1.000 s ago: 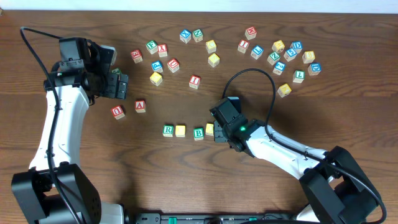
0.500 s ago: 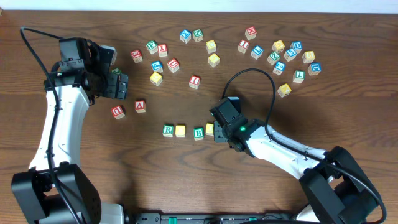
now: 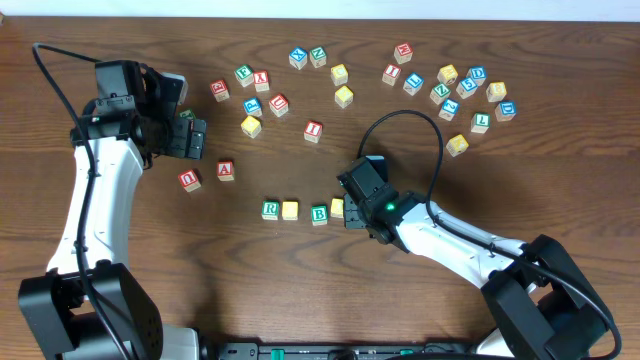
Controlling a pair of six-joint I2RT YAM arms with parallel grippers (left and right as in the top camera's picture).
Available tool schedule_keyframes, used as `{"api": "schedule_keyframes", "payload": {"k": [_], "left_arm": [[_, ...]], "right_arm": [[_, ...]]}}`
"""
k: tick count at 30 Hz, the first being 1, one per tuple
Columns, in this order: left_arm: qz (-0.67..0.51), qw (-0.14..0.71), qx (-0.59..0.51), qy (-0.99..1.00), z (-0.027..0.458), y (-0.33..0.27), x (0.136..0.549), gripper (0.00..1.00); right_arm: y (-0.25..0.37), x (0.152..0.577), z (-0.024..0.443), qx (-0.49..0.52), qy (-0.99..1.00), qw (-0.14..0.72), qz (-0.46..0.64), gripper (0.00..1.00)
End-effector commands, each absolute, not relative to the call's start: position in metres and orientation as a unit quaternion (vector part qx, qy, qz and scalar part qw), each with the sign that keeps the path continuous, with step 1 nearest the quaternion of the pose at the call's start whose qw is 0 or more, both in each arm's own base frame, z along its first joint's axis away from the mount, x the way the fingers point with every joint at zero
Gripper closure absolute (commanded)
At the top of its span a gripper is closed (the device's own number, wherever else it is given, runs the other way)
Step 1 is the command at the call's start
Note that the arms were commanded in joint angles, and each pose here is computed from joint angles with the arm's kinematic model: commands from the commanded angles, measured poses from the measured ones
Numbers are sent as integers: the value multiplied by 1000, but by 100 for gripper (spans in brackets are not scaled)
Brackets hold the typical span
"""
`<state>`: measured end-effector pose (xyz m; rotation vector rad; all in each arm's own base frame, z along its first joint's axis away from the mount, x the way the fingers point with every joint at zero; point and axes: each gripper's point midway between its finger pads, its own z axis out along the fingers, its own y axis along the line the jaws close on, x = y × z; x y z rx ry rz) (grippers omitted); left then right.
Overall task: Spell out ROBOT
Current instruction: 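Lower the T block beside the second O block and release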
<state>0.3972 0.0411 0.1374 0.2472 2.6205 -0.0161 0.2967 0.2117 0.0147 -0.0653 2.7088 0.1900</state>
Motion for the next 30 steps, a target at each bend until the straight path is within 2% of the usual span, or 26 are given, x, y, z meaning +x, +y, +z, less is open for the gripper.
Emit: {"api": "schedule_keyframes", "payload": {"k": [1,6,12,13,16,17,20,30], "left_arm": [[-10,257,96,962,141,39,402,2],[-10,257,96,962,141,39,402,2],[-10,257,96,962,141,39,402,2],[-10,257,96,962,141,39,402,2],[-10,257,96,962,141,39,402,2],[-10,257,96,962,141,39,402,2],[-10,257,96,962,141,39,402,3],[-10,257,96,962,141,39,402,3]], "right_arm": [[208,296,11,-22,976,209,62,59],[208,296,11,-22,976,209,62,51],[209,296,11,-23,976,208,63,50],[209,296,11,-23,976,208,63,51],[209,296,11,-23,976,208,63,66],[209,296,11,-23,976,208,63,64],[209,296,11,-23,976,208,63,47],[209,296,11,-23,976,208,63,41]]}}
